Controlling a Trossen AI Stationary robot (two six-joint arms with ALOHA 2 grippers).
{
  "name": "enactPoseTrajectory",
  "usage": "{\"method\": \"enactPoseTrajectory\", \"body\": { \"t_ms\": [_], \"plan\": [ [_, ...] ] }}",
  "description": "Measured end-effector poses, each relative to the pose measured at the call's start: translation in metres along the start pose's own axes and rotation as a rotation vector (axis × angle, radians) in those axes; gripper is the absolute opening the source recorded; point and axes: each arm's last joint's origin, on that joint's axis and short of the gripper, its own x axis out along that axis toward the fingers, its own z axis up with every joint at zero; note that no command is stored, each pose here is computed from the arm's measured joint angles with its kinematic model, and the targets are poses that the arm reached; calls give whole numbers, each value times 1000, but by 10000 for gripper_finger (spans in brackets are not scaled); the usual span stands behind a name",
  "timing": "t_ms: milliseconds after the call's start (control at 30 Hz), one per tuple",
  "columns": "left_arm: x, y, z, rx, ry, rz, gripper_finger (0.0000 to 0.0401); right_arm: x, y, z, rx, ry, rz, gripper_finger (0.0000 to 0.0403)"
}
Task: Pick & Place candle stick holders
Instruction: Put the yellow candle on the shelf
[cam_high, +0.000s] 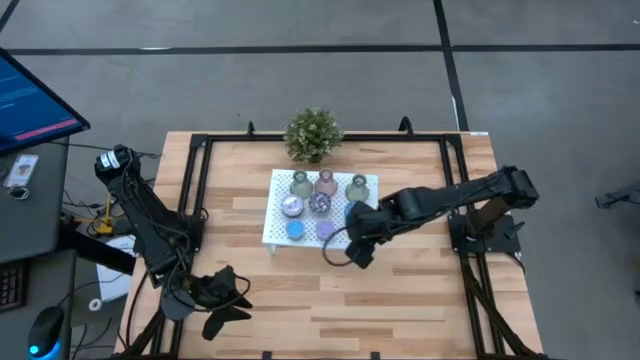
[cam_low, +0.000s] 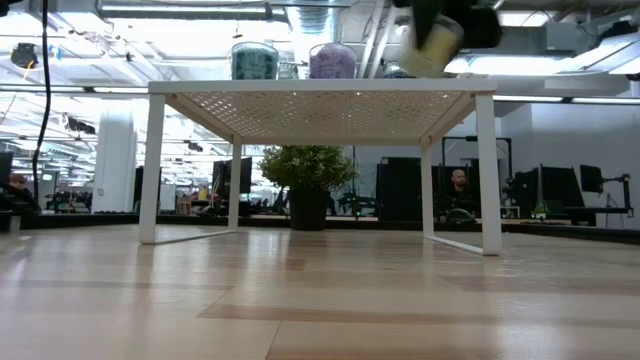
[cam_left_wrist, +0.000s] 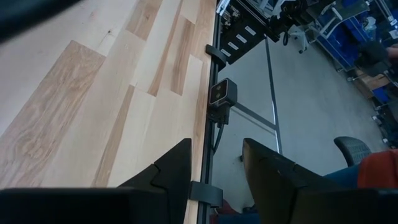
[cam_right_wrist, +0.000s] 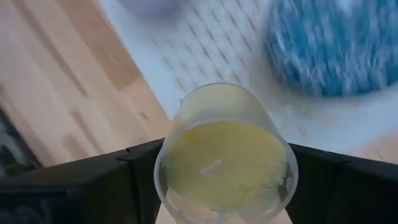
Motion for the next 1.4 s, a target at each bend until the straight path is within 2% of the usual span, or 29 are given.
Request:
{"method": "enactPoseTrajectory", "body": {
  "t_ms": [67, 133, 200, 267, 633, 933, 1400],
  "plan": [
    [0, 0, 0, 0, 0, 0, 143, -1, 3, 6, 7, -26, 23, 234],
    [0, 0, 0, 0, 1, 0, 143, 1, -1, 5, 4, 7, -16, 234],
    [0, 0, 0, 0, 2, -1, 143, 3, 2, 9, 10, -10, 1, 234],
    [0, 0, 0, -1, 3, -2, 143, 5, -1, 6, 7, 27, -32, 234],
    [0, 0, 0, 0, 3, -2, 143, 3, 1, 7, 12, 21, -3, 236],
    [0, 0, 0, 0, 4, -2, 143, 4, 1, 8, 8, 21, -4, 261],
    [0, 0, 0, -2, 3, -2, 143, 0, -1, 7, -4, 22, 2, 262]
  ]
}}
